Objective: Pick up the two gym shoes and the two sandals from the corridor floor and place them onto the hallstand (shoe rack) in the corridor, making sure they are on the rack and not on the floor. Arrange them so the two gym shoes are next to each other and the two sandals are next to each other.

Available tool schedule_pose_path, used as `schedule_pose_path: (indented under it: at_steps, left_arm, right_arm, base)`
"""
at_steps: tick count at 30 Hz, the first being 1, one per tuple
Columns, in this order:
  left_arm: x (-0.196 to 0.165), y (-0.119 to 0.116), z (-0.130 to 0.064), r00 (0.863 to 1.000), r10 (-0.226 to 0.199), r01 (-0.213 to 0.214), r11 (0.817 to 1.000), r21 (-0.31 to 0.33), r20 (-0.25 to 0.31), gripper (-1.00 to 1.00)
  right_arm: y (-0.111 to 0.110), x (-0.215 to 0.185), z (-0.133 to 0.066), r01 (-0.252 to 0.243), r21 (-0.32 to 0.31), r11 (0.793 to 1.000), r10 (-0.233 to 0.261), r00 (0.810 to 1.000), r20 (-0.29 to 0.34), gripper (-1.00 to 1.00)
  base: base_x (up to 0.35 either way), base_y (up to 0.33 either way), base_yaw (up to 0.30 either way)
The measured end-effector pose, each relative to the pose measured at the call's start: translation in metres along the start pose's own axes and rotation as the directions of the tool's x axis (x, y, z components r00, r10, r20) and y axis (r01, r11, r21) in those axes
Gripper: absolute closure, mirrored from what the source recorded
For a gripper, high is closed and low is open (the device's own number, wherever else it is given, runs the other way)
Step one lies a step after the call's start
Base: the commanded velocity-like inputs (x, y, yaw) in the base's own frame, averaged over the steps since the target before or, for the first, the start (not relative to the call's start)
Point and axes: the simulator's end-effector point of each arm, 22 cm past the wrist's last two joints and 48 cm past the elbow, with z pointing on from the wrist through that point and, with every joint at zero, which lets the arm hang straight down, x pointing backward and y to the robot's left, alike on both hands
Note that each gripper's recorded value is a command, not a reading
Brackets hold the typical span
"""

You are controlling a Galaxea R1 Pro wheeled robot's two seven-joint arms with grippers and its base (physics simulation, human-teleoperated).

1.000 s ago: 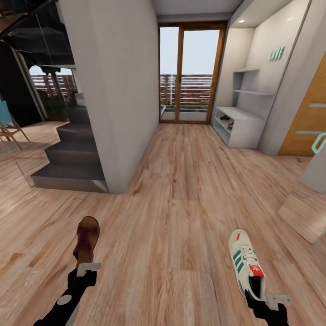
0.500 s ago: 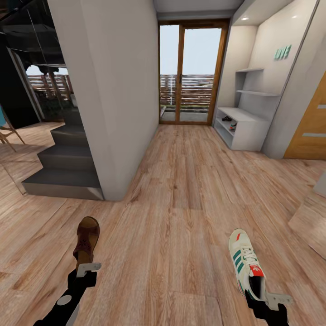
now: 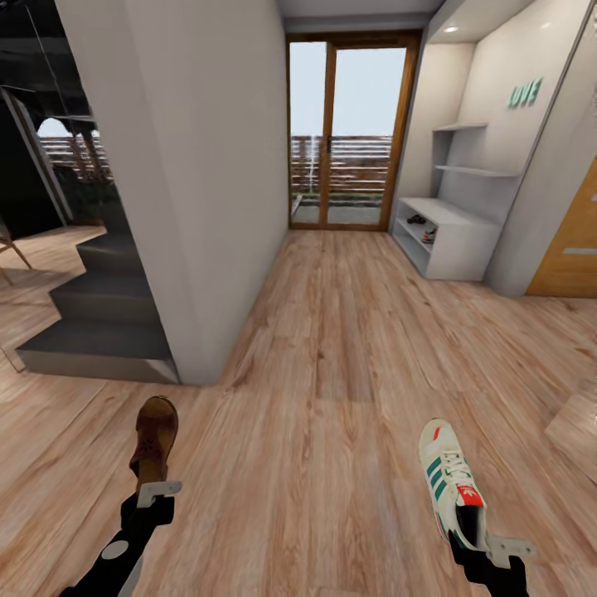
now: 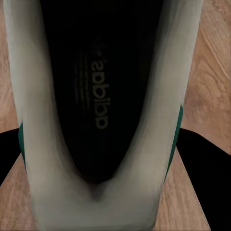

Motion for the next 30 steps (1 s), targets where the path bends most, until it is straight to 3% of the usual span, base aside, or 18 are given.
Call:
schedule_pose_path:
  at_steps: [30]
  left_arm:
    - [0.0031, 0.0008, 0.0009, 1.0, -0.001, 0.001, 1.0, -0.002, -0.005, 1.0]
  right_arm:
    - [0.0, 0.0035, 0.0003, 0.001, 0.0, 1.0, -0.001, 1.0, -0.007, 1.0]
  base:
    - [0.34, 0.0, -0.087]
